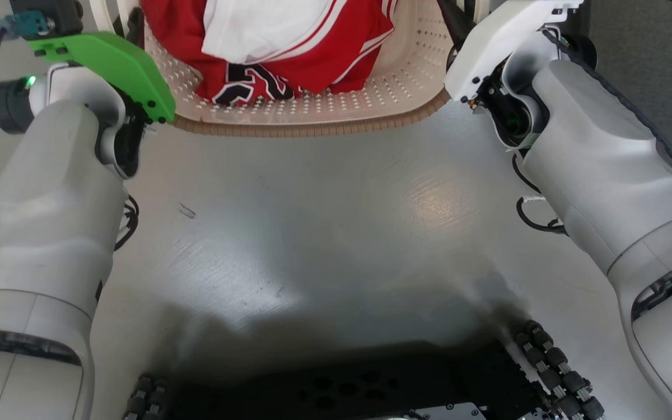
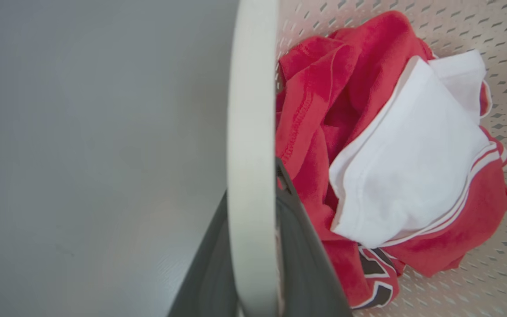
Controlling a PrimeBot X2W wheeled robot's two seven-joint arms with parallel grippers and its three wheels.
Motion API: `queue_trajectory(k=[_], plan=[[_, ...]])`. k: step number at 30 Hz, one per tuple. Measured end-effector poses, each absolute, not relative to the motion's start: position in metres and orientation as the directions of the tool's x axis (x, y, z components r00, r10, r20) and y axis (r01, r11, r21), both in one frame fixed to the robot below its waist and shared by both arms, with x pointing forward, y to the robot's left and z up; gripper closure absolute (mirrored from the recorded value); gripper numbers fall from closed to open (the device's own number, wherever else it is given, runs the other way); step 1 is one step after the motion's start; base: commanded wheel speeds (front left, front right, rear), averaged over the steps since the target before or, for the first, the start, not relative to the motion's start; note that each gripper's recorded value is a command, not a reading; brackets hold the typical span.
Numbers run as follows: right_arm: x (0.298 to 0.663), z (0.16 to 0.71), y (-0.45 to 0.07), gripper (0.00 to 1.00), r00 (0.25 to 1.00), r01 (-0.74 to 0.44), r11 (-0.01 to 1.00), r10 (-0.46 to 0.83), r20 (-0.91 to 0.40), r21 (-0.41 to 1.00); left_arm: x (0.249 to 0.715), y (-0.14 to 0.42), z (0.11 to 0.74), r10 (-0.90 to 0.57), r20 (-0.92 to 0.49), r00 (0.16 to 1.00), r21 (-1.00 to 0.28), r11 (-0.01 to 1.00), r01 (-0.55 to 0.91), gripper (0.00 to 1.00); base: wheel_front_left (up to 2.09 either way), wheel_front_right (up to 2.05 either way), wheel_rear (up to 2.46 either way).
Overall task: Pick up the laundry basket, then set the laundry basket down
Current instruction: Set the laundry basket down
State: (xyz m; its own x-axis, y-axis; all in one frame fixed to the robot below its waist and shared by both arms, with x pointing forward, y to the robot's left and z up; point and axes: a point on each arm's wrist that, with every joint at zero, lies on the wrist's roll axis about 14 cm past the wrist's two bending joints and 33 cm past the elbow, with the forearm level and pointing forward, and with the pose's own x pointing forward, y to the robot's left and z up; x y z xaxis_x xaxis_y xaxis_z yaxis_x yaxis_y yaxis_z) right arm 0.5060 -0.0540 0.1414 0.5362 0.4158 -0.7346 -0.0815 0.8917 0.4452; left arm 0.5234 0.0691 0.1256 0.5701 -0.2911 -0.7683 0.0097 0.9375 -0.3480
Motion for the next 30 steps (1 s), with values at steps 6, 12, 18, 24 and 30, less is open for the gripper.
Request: queue_trajectory(k=[6,12,18,24,30], plan=[[0.504,0.133,-0.052,1.00,0.540,-0.068,0.886,0.419,-0.730,0.459,0.522,0.071,0.115,-0.284,-0.774,0.565,-0.340,0.940,0.006,1.00,0.00,0.00,0.00],[0.507,0.127,-0.051,1.00,0.554,-0.056,0.883,0.416,-0.721,0.466,0.524,0.073,0.108,-0.278,-0.774,0.569,-0.334,0.943,0.005,1.00,0.00,0.00,0.00],[0.509,0.124,-0.051,1.00,0.566,-0.055,0.881,0.416,-0.712,0.471,0.527,0.074,0.105,-0.272,-0.762,0.588,-0.333,0.943,0.004,1.00,0.00,0.00,0.00],[0.508,0.123,-0.051,1.00,0.568,-0.049,0.880,0.415,-0.711,0.473,0.528,0.073,0.104,-0.277,-0.756,0.593,-0.336,0.942,0.011,1.00,0.00,0.00,0.00],[0.507,0.125,-0.050,0.07,0.572,-0.060,0.872,0.428,-0.699,0.485,0.530,0.075,0.103,-0.280,-0.757,0.591,-0.334,0.942,0.018,1.00,0.00,0.00,0.00]])
